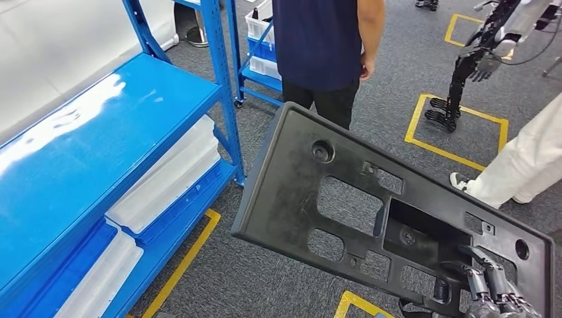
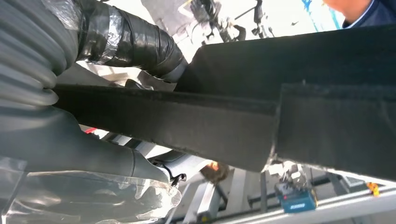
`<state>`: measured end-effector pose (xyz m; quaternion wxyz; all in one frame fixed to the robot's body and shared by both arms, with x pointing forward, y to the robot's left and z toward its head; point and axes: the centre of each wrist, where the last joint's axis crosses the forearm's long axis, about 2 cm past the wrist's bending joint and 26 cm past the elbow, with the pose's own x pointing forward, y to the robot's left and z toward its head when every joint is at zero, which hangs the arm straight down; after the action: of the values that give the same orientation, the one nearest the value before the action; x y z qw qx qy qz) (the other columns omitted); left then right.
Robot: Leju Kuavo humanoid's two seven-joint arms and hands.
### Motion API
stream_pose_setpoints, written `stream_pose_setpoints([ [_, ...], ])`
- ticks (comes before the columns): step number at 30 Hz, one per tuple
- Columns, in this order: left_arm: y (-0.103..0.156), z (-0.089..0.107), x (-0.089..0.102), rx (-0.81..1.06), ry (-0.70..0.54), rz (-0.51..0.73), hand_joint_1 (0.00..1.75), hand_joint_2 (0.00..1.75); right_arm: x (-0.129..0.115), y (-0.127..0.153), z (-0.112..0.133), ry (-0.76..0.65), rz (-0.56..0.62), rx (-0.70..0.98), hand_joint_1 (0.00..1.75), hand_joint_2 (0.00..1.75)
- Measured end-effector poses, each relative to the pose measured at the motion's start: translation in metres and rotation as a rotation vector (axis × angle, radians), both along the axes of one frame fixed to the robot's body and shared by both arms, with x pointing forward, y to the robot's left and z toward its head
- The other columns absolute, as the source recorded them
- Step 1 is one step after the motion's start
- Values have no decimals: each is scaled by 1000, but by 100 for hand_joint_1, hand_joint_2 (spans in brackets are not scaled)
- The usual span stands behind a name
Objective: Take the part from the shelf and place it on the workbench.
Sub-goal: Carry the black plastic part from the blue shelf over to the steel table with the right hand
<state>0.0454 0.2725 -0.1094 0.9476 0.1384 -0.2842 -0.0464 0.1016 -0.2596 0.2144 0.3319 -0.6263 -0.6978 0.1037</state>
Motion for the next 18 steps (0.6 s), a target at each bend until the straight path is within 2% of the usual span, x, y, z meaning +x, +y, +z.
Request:
stream_pose_setpoints([
  [9,0,0,2,-6,1,-12,0,0,0,2,2,60,-88,-123,175,175],
  [18,0,0,0,-9,6,-11,0,0,-3,-4,1,75,-108,-169,175,175],
])
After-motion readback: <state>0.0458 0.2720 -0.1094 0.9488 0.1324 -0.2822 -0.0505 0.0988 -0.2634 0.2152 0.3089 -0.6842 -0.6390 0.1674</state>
